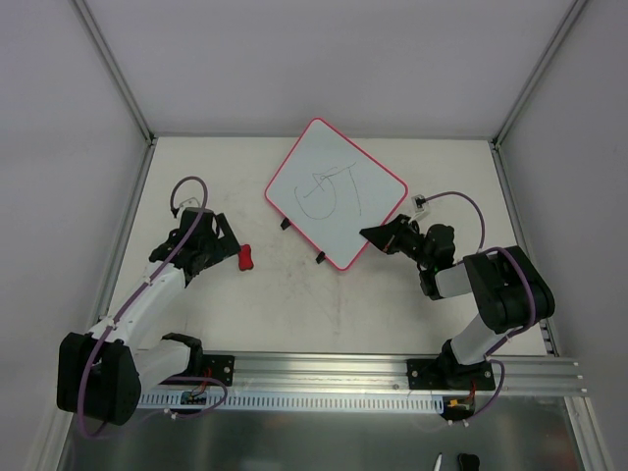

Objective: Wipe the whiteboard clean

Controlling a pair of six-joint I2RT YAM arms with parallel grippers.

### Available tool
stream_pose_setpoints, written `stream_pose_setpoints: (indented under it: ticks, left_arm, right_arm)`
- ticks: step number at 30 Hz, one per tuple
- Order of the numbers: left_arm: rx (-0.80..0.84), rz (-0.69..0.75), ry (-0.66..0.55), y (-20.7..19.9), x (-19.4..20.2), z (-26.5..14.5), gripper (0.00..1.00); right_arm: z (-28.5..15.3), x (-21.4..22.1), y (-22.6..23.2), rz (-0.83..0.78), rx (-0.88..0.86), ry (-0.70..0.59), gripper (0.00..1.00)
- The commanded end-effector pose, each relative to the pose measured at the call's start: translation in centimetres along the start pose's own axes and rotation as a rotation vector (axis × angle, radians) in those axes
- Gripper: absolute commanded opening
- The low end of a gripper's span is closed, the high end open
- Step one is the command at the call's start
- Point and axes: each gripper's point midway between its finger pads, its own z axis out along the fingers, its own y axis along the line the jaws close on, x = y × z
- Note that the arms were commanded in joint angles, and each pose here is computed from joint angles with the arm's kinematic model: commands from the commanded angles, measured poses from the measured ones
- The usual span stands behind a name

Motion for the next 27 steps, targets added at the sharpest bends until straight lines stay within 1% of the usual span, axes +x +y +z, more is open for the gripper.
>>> stream_pose_setpoints:
  ticks: [1,5,11,15,18,25,27]
  left_arm:
    - [-0.018,-0.017,-0.032,-0.1,-1.0,-0.6,0.99]
    - [-0.025,-0.058,-0.053,0.2,-1.0,-0.8,0.99]
    - [-0.009,-0.067,-0.090,0.3,-1.5,-1.5,0.99]
    - [-0.001,-0.021,-0.088,0.3,-1.5,-1.6,0.99]
    - [-0.001,-0.008,-0.053,0.1,-1.0,-1.1,0.99]
    - [-0.010,0.031,0.100,-0.9,0.9,1.3,0.99]
    - [-0.021,0.033,0.115,-1.0,0.9,1.6,0.99]
  right_arm:
    - [0.4,-4.5,4.9,-0.201,-0.197,-0.150,0.00]
    - [0.4,-4.5,4.9,-0.201,-0.197,-0.150,0.00]
    - [0.4,-4.5,5.0,-0.200,-0.199,-0.150,0.00]
    - [0.4,-4.5,5.1,-0.202,-0.202,-0.150,0.00]
    - [0.4,-4.5,5.1,-0.198,-0.202,-0.148,0.00]
    - [0.3,-4.5,5.1,-0.198,-0.204,-0.147,0.00]
    - [0.3,-4.5,5.1,-0.199,-0.205,-0.148,0.00]
